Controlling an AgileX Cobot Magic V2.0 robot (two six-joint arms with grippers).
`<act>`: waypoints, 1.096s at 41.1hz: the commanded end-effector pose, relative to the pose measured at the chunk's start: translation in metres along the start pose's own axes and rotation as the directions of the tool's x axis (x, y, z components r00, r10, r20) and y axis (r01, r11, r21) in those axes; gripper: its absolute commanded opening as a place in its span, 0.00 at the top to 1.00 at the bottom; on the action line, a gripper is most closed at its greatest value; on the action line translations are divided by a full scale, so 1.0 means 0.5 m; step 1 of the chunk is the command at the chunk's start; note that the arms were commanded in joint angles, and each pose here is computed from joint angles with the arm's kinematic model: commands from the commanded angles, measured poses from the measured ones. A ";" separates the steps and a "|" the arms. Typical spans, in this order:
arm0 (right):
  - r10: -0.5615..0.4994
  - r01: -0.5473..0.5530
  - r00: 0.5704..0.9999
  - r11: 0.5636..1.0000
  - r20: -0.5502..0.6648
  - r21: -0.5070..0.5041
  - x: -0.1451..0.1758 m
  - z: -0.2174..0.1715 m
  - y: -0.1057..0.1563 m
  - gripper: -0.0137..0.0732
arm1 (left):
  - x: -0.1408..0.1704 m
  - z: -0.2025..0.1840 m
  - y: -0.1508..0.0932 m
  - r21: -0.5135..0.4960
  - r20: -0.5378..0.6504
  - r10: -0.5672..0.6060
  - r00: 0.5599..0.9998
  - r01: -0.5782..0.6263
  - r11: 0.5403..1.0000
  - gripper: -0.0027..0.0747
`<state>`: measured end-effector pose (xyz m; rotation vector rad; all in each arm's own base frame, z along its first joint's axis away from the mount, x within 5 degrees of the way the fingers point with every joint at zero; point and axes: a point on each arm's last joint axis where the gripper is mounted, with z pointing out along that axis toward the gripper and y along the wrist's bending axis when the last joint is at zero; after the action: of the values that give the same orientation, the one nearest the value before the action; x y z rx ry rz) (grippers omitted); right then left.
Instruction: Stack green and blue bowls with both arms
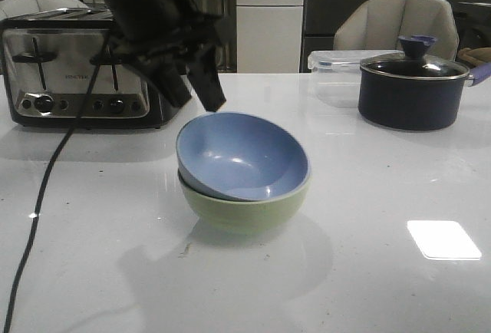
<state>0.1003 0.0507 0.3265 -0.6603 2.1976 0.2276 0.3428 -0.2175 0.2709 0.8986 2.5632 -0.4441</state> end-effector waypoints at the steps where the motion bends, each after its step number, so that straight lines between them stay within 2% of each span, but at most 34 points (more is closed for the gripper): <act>1: 0.004 -0.005 0.995 1.000 0.099 0.010 -0.025 -0.013 -0.002 0.28 | -0.008 -0.123 -0.044 0.000 0.163 0.030 0.986 -0.030 1.000 0.44; 12: 0.004 -0.005 0.995 1.000 0.099 0.010 -0.025 -0.013 -0.002 0.28 | 0.097 -0.235 -0.096 -0.024 0.223 0.119 0.967 -0.116 0.993 0.44; 21: 0.004 -0.005 0.995 1.000 0.102 0.010 -0.026 -0.014 -0.002 0.28 | 0.226 -0.308 -0.125 -0.039 0.285 0.155 0.946 -0.150 0.988 0.44; 30: 0.004 -0.005 0.994 1.000 0.109 0.012 -0.027 -0.014 -0.002 0.28 | 0.347 -0.344 -0.137 -0.065 0.342 0.175 0.923 -0.162 0.985 0.44; 37: 0.004 -0.005 0.994 1.000 0.106 0.011 -0.026 -0.014 -0.002 0.28 | 0.418 -0.352 -0.140 -0.079 0.389 0.156 0.908 -0.136 0.988 0.44; 45: 0.004 -0.006 0.994 1.000 0.107 0.012 -0.027 -0.014 -0.002 0.28 | 0.464 -0.352 -0.123 -0.150 0.397 0.088 0.914 -0.031 0.988 0.44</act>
<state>0.1007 0.0508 0.3271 -0.6573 2.1897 0.2280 0.0900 -0.0712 0.3204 0.8328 2.2172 -0.3830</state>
